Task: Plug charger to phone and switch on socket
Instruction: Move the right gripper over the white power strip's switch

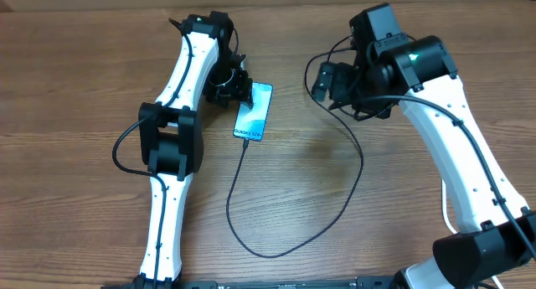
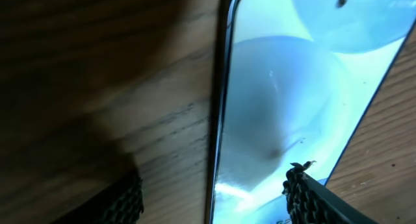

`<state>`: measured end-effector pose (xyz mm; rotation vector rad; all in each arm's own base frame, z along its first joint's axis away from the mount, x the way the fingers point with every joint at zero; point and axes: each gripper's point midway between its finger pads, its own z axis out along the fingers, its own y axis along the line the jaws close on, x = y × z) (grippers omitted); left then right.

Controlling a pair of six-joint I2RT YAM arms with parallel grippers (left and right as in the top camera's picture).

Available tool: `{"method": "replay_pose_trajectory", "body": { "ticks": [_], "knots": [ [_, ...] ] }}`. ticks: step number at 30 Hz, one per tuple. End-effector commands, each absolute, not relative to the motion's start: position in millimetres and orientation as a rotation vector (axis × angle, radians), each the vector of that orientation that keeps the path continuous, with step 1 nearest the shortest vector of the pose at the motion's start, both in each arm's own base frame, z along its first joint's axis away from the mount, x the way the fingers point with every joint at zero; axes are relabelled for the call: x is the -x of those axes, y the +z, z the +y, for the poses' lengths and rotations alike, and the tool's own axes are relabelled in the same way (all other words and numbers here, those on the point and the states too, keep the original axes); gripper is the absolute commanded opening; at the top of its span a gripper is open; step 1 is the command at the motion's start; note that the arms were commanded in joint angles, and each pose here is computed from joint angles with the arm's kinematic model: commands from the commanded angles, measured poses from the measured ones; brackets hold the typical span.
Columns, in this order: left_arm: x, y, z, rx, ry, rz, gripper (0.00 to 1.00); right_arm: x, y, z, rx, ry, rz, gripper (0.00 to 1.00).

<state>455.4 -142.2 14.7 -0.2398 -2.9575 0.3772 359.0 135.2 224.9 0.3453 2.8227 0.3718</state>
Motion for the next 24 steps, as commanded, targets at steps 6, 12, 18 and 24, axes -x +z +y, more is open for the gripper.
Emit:
{"method": "replay_pose_trajectory", "body": {
  "ticks": [6,12,18,24],
  "knots": [
    [-498,138,-115,0.065,0.443,-3.273,0.80,-385,229,33,-0.677,0.294,2.711,1.00],
    [-505,262,-84,-0.031,0.485,-3.596,1.00,-409,212,-47,-0.818,0.226,2.650,1.00],
    [-496,305,-62,-0.072,0.365,-3.727,1.00,-458,173,-121,-0.963,0.152,2.509,1.00],
    [-496,304,-62,-0.072,0.362,-3.725,1.00,-492,128,-175,-1.052,-0.069,2.396,1.00]
  ]
}}
